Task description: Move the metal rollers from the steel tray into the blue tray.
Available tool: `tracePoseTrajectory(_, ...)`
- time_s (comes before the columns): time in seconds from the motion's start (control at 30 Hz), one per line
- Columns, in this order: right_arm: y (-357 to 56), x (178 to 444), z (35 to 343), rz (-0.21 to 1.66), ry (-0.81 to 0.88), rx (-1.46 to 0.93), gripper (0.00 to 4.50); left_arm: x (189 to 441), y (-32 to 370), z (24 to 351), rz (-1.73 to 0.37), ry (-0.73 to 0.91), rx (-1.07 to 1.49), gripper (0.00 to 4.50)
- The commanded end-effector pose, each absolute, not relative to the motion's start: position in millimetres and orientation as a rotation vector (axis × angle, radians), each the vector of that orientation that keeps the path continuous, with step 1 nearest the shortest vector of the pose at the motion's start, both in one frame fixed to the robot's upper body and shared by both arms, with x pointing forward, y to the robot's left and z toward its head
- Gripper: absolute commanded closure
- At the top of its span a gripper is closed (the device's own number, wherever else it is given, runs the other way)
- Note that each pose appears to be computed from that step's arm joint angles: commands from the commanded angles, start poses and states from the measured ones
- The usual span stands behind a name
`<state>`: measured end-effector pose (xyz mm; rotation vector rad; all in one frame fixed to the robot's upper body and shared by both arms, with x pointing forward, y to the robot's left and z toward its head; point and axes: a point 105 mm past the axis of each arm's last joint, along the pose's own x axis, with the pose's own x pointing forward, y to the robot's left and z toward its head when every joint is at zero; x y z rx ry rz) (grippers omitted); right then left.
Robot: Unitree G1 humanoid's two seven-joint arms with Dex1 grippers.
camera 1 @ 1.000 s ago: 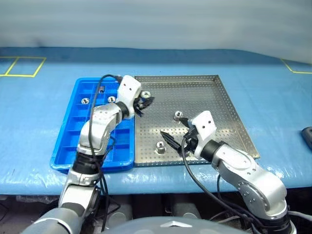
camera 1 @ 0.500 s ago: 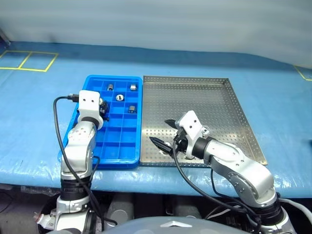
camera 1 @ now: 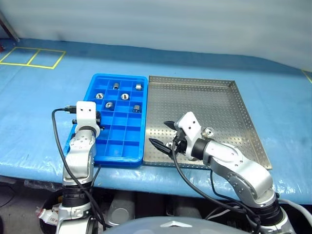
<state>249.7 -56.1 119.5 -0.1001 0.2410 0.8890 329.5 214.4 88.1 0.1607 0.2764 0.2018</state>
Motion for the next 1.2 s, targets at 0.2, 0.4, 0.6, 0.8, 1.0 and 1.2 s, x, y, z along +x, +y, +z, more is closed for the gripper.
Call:
tracePoseTrajectory(0.2,-63.9,245.2,131.4,0.83,0.185,-0.091,0.0,348.0,189.0,141.2,0.093,0.053,0.11,0.45)
tracePoseTrajectory(0.4,-80.2,240.6,131.0,0.744,0.188,-0.078,0.0,353.5,105.5,213.7,-0.409,-0.229,0.119,0.18)
tracePoseTrajectory(0.6,-99.8,234.4,127.8,0.65,0.206,-0.079,0.0,343.4,40.1,186.6,-0.917,-0.072,0.151,0.18)
tracePoseTrajectory(0.8,-112.2,222.0,121.6,0.588,0.243,-0.083,0.0,342.9,7.6,142.7,-1.191,0.129,0.237,0.18)
tracePoseTrajectory(1.0,-111.9,217.0,118.9,0.541,0.245,-0.051,0.0,360.9,-27.8,109.2,-1.162,0.188,0.298,0.18)
tracePoseTrajectory(1.2,-110.9,216.6,119.9,0.517,0.234,-0.037,0.0,376.7,-52.6,101.5,-1.059,0.163,0.308,0.18)
